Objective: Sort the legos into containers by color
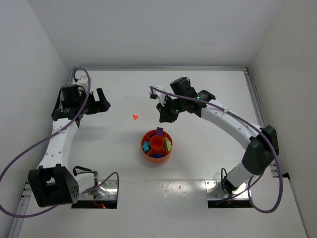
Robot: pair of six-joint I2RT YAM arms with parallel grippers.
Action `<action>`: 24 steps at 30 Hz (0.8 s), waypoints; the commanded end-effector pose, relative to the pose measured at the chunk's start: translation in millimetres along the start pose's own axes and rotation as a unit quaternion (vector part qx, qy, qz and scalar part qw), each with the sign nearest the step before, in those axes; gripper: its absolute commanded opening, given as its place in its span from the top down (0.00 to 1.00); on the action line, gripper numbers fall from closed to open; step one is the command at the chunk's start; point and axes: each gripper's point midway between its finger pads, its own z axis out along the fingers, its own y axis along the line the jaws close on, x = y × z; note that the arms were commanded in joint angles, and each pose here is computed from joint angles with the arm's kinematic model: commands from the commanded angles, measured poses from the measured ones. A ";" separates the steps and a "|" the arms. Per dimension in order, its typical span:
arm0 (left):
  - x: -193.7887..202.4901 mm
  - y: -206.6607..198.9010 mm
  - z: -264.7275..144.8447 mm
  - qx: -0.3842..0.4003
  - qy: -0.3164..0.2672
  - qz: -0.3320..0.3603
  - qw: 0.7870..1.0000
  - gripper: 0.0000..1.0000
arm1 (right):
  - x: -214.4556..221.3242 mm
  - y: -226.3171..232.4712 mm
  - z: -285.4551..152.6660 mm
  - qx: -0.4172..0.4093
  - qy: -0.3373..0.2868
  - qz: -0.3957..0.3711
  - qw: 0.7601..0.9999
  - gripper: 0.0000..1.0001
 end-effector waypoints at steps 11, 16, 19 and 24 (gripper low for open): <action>-9.4 -21.8 -4.0 0.055 -0.018 0.042 0.997 0.00 | 26.3 74.0 -6.8 -0.165 0.015 -0.027 0.986 1.00; -7.7 -20.5 -1.6 0.054 -0.014 0.046 0.997 0.00 | 27.7 85.0 -4.6 -0.174 0.023 -0.040 0.984 1.00; -7.7 -20.5 -1.6 0.054 -0.014 0.046 0.997 0.00 | 27.6 91.6 -2.7 -0.177 0.027 -0.049 0.983 1.00; -6.5 -16.1 1.1 0.044 -0.011 0.044 0.998 0.00 | 28.0 93.0 10.8 -0.172 0.045 -0.064 0.982 1.00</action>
